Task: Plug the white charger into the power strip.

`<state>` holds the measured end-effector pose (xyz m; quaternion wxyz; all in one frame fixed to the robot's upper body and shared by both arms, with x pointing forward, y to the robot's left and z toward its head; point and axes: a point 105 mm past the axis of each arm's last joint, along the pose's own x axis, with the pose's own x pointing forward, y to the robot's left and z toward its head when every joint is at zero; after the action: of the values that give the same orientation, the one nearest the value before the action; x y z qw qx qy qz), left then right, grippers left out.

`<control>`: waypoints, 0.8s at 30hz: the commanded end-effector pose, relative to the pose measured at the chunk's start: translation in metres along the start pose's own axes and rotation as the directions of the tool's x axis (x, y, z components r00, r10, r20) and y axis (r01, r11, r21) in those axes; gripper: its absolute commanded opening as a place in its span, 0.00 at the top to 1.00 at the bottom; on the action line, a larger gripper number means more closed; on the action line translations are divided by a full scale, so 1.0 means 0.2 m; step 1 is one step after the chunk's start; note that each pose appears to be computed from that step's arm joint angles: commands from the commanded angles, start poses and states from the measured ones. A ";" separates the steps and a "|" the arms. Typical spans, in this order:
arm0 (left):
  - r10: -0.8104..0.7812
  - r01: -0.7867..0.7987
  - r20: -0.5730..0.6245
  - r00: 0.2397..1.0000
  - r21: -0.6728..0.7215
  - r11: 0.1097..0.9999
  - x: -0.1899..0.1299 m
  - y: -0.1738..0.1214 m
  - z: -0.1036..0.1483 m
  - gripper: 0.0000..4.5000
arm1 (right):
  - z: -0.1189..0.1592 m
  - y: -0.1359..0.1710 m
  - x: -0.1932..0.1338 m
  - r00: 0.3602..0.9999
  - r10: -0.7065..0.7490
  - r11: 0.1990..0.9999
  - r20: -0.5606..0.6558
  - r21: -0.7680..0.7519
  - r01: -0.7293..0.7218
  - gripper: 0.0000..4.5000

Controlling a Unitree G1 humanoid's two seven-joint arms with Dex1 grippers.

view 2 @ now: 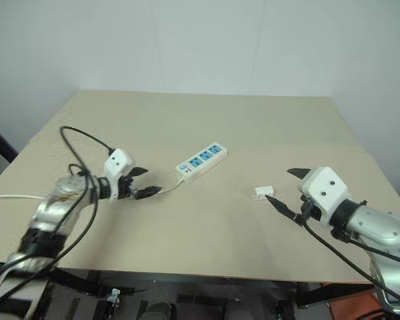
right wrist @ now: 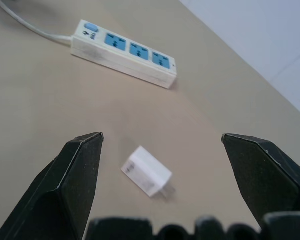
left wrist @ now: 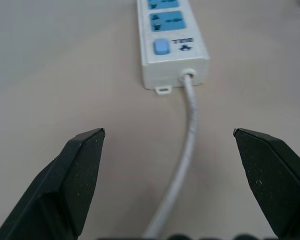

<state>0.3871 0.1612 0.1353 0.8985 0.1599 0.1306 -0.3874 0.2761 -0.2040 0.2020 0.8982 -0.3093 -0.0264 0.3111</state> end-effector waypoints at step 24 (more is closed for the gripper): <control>-0.246 0.249 -0.051 0.968 0.067 0.966 -0.18 -0.29 -0.24 0.76 | 0.10 0.03 -0.02 0.997 0.070 0.997 0.037 -0.039 -0.069 0.00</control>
<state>0.3213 0.1604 0.0882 0.8276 0.1831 0.1554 -0.5073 0.2691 -0.1928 0.2045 0.8833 -0.3129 -0.0205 0.3486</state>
